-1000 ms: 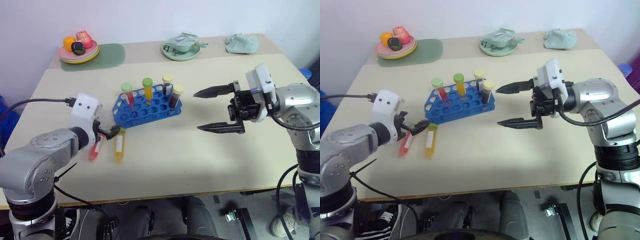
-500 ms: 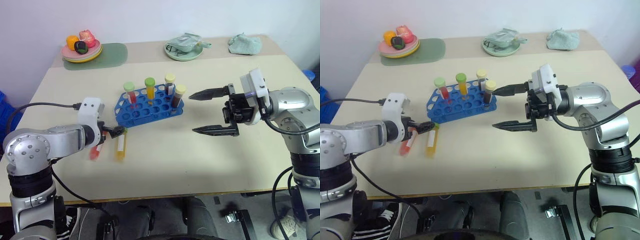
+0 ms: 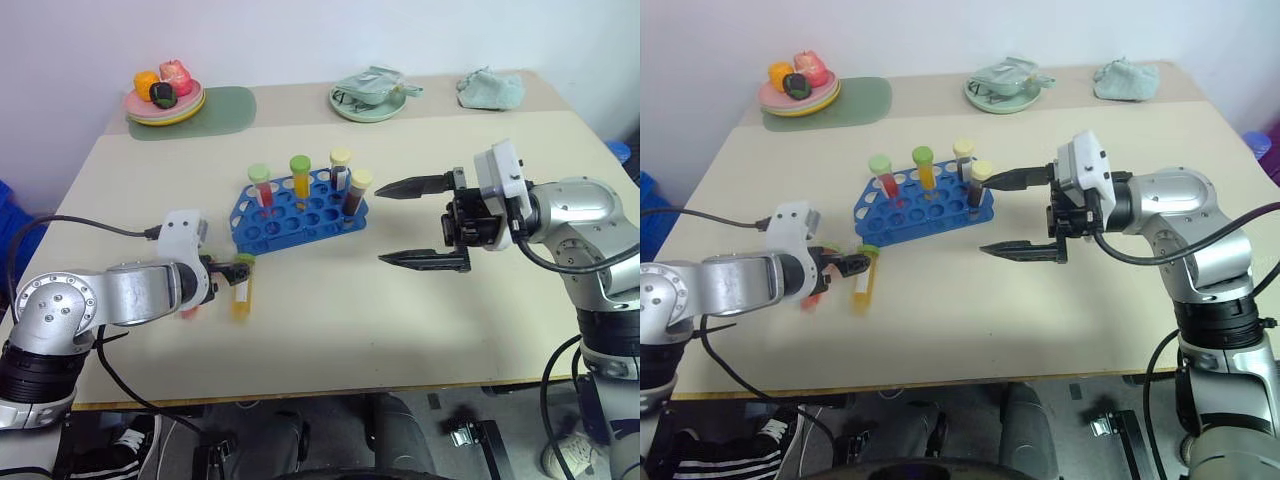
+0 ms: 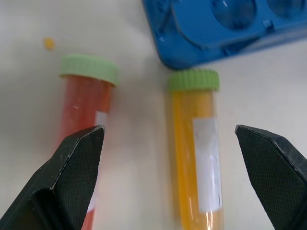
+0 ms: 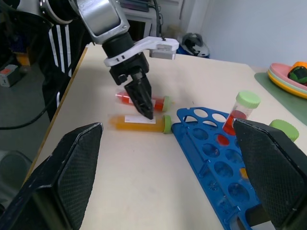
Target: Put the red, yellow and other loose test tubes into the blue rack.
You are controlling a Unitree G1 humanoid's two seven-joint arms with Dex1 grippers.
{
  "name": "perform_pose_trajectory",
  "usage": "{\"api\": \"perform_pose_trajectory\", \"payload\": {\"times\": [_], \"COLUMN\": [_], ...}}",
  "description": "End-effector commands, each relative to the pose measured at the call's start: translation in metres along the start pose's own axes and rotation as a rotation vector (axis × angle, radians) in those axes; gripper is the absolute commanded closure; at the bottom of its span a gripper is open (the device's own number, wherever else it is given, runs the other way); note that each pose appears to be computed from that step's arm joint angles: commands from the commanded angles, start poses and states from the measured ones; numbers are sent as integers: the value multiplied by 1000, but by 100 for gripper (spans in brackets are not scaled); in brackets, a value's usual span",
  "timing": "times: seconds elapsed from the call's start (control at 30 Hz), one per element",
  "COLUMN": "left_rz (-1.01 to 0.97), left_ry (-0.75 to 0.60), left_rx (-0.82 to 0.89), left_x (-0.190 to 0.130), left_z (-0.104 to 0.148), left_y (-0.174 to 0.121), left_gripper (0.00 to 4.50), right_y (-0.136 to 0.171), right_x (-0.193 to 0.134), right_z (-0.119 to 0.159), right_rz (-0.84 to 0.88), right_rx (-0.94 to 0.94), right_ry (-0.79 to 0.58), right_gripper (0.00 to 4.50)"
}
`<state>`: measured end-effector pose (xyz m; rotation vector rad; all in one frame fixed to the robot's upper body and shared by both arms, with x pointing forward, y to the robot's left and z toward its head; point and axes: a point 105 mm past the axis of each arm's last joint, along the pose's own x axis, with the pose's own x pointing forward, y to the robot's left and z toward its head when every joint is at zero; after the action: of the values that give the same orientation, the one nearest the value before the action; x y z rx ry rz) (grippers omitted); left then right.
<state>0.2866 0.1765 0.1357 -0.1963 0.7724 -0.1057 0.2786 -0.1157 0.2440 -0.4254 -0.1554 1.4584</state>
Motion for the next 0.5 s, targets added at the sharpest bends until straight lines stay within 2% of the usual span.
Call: {"api": "perform_pose_trajectory", "payload": {"times": [0.03, 0.3, 0.5], "left_rz": [-8, -65, -36], "left_ry": [-7, 31, 63], "left_rx": [-18, -24, -15], "left_x": [2, 11, 15], "left_z": [5, 2, -2], "left_y": [-6, -22, -16], "left_gripper": [0, 0, 0], "right_y": [-2, -3, -7], "right_x": [3, 6, 5], "right_z": [10, 10, 10], "right_rz": [-4, -5, -28], "right_rx": [-52, -59, -67], "right_ry": [-22, -21, -15], "right_gripper": [7, 7, 7]}}
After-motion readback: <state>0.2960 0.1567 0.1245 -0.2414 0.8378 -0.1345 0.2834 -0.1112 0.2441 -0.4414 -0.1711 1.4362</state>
